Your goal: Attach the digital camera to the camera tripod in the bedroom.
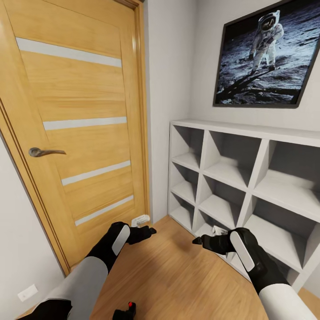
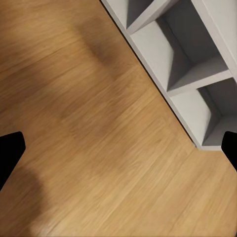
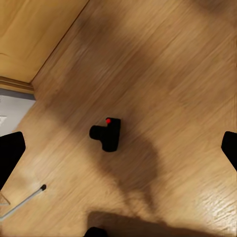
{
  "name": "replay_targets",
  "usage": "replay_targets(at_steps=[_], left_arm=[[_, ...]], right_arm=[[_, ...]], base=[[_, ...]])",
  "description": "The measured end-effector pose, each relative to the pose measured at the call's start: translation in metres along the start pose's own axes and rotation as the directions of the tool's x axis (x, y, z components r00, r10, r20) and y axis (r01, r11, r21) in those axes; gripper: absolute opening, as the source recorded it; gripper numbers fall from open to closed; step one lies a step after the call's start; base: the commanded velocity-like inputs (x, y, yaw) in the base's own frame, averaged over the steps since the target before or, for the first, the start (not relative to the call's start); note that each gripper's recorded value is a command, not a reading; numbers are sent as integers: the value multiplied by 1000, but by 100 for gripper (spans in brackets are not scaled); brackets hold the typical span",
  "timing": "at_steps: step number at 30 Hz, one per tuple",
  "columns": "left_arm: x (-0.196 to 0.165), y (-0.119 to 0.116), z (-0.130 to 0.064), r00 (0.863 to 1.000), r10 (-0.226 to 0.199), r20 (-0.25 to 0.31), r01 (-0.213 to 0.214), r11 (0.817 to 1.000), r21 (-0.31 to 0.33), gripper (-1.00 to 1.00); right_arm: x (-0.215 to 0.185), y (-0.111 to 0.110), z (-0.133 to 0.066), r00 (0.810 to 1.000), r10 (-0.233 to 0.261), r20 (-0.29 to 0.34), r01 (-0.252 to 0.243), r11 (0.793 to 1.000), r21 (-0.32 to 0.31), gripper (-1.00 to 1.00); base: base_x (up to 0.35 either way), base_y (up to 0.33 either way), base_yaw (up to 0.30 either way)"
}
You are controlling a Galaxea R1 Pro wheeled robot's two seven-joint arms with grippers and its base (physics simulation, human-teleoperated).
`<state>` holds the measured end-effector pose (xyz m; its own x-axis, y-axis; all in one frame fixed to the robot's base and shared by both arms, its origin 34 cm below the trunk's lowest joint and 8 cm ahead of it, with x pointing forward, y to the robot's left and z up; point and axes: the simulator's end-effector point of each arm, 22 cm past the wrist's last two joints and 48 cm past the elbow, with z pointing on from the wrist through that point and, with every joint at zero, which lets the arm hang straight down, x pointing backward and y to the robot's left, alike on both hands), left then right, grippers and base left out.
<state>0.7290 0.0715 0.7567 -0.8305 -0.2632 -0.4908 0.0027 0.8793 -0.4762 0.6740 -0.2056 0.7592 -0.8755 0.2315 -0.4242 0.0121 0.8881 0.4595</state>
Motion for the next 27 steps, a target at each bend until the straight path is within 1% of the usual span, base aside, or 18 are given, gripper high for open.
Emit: replay_targets(at_steps=[3,9,16,17,22,27], left_arm=[[3,1,4,1000,-8,0,8,1000,6,100],[9,4,11,1000,-24,-1,24,1000,18,100],[17,10,20,1000,-31,-3,31,999,21,100],[18,10,22,999,-32,-3,32,999,22,100],[24,15,28,999,-35,-4,35,999,22,100],[30,19,34,999,-35,-6,35,999,23,100]], right_arm=[[3,1,4,1000,1,-2,-1,1000,-15,100],[11,-4,14,1000,6,-9,-6,1000,-22,100],[17,-11,23,1000,7,-9,-8,1000,-26,100],[18,-11,24,1000,8,-9,-8,999,-31,100],[22,-2,28,1000,5,-8,-6,995,-103,100],[27,0,34,1000,1,-8,-2,991,-133,100]], base=[[0,0,0],[0,0,0],[0,0,0],[0,0,0],[0,0,0],[0,0,0]])
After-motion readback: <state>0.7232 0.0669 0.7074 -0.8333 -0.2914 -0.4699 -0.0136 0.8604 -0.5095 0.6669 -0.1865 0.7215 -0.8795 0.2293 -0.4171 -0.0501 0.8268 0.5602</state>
